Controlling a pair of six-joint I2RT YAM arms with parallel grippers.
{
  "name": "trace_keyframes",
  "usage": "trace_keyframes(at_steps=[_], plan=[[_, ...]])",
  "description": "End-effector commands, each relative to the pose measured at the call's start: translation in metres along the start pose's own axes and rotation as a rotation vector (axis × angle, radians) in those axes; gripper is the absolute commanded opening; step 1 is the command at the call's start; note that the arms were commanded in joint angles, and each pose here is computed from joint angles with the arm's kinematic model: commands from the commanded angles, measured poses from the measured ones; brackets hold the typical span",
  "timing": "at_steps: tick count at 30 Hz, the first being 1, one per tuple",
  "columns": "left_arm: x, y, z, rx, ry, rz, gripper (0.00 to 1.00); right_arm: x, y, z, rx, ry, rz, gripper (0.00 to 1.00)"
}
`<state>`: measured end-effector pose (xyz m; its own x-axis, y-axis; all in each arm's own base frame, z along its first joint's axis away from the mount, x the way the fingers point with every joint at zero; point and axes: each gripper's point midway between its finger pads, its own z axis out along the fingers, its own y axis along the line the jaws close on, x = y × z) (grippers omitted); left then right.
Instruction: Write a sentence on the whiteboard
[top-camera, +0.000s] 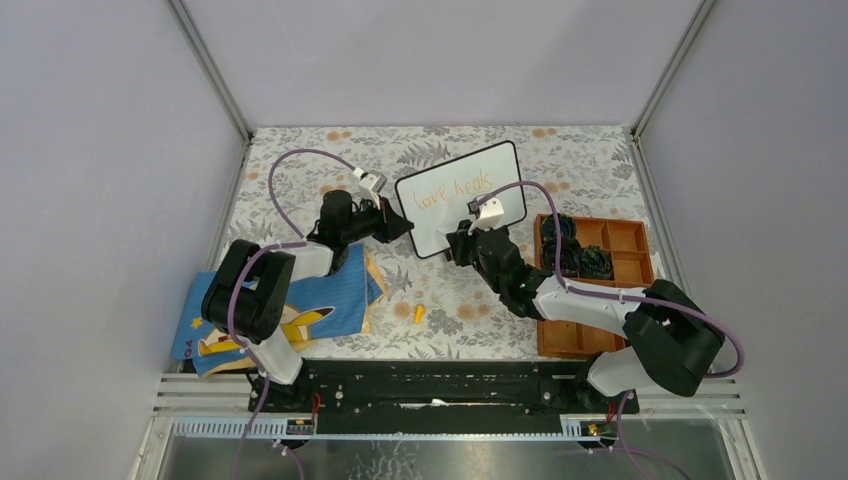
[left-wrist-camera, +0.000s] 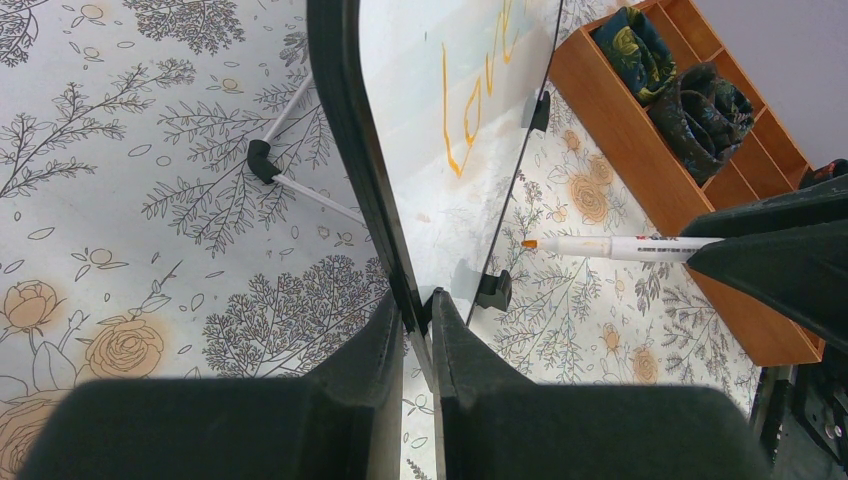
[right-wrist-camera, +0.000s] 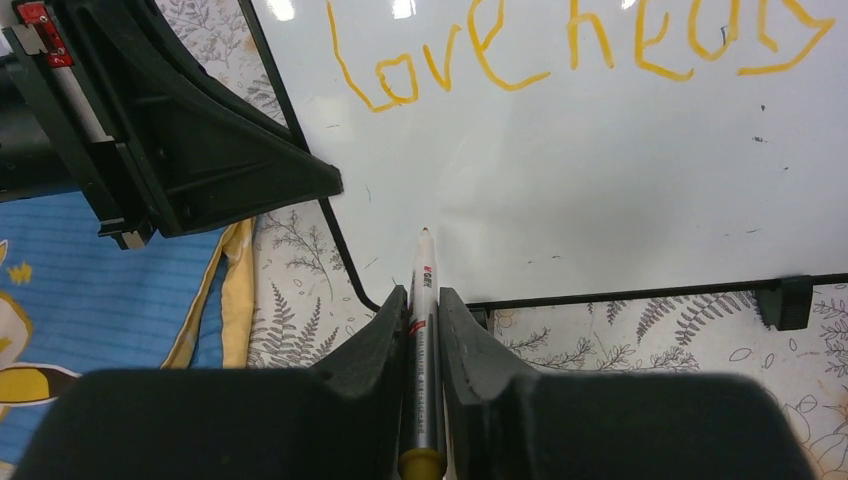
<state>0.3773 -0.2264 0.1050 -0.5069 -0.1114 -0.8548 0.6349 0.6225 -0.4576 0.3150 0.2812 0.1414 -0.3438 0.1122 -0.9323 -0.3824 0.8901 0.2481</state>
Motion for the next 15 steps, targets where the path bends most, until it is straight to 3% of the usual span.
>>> trace_keyframes(at_steps=[1, 15], plan=[[0.0285, 0.0183, -0.0024, -0.082, 0.085, 0.022, 0.00, -0.0153, 0.0029, 0.0002, -0.014, -0.058, 0.016, 0.00], [0.0295, 0.0191, -0.0021, -0.088, 0.084, 0.023, 0.00, -0.0096, 0.0031, 0.0054, -0.006, -0.034, 0.011, 0.00]])
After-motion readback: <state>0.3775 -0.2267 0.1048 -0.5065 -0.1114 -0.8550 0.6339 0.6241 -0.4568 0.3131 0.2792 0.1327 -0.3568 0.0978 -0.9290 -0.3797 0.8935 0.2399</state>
